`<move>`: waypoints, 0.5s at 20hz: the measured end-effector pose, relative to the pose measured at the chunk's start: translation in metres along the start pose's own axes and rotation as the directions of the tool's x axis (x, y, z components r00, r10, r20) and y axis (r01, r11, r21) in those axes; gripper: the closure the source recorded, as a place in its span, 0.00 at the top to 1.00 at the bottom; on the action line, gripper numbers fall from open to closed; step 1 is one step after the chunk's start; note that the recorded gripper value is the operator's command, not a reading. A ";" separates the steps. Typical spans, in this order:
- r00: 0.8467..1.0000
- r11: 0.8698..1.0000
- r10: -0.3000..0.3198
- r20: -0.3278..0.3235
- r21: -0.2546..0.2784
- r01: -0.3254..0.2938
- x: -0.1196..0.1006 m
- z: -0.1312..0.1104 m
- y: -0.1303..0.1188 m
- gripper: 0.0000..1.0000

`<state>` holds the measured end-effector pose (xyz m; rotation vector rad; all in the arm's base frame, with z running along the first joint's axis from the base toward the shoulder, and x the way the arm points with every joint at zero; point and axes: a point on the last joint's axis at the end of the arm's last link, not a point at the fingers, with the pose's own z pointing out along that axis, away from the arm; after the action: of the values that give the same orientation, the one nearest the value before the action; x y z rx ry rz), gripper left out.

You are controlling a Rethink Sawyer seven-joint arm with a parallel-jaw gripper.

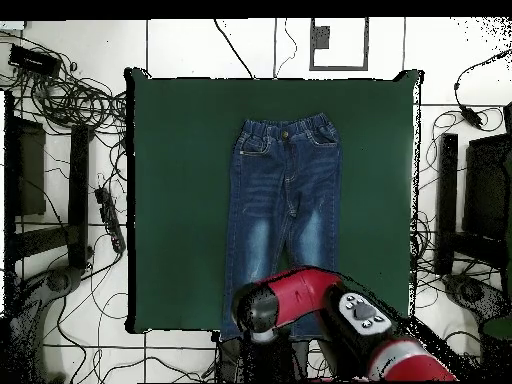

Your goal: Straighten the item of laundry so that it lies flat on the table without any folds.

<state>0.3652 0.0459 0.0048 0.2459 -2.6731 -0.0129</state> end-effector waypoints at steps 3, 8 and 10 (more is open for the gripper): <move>0.999 0.999 0.029 0.036 -0.015 -0.029 0.006 -0.024 -0.008 1.00; 0.994 0.998 0.066 0.085 -0.029 -0.064 0.006 -0.062 -0.013 1.00; 0.991 0.997 0.078 0.110 -0.035 -0.074 0.003 -0.077 -0.015 1.00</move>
<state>0.3995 0.0335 0.0747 0.1371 -2.7889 -0.0458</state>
